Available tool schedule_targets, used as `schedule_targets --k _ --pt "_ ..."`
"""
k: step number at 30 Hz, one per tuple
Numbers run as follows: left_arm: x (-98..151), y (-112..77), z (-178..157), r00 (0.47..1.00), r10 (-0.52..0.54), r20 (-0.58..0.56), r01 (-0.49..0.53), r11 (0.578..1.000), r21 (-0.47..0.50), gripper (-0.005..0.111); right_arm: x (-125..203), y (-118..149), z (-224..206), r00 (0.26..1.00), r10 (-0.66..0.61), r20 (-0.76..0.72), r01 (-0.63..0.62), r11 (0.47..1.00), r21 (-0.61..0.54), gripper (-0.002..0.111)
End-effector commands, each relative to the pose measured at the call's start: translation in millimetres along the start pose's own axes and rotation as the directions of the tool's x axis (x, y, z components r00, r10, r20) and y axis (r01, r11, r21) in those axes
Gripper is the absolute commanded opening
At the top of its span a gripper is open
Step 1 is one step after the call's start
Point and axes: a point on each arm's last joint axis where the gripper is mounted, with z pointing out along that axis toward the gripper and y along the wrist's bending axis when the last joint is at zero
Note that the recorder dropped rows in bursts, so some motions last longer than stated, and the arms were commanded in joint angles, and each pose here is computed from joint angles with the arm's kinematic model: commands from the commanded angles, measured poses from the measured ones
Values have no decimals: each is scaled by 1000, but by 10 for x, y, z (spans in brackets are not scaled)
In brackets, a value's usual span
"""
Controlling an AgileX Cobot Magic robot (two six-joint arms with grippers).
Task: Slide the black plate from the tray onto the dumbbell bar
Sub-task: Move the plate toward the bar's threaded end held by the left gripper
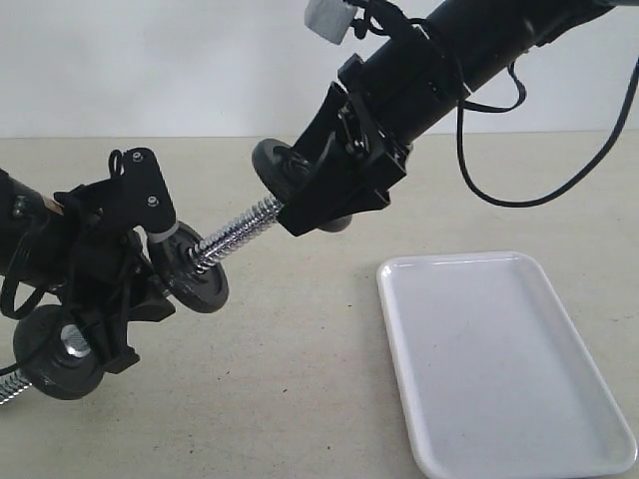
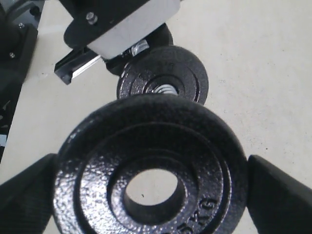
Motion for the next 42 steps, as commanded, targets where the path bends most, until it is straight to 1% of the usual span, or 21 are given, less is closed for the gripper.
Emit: schedule_targets --k 1,9,16,20,21,27,29,32,37,40,42 --pt "-261 69 -154 990 38 136 -20 991 -135 4 -117 -14 -30 993 -9 117 8 1000 9 0" --pt "-266 63 -153 990 40 137 -21 991 -134 4 -94 -25 -3 994 -6 113 7 1000 -6 0" --pt "-266 63 -153 990 40 137 -21 991 -134 4 -62 -17 0 997 -16 78 17 1000 -14 0" --pt "-265 64 -153 990 38 137 -19 991 -134 4 31 -25 3 1000 -15 -24 14 1000 -7 0" --pt "-265 64 -153 990 38 137 -19 991 -134 4 35 -26 3 1000 -11 -28 11 1000 -7 0" --pt "-265 64 -153 990 38 137 -19 991 -134 4 21 -30 3 1000 5 -13 -5 1000 -2 0" --pt "-267 67 -154 990 34 139 -15 991 -136 4 10 -43 28 998 54 18 -53 998 -14 0" --pt "-279 68 -156 988 -1 156 22 991 -133 4 55 -94 109 995 90 33 -88 995 -41 0" --pt "-282 75 -157 987 -6 161 29 990 -139 4 41 -101 121 994 87 60 -84 995 -48 0" --pt "-294 80 -160 982 -55 181 81 988 -135 4 39 -100 121 994 87 61 -84 995 -49 0" --pt "-297 79 -160 980 -67 186 92 987 -131 4 40 -101 121 995 81 61 -78 996 -48 0"
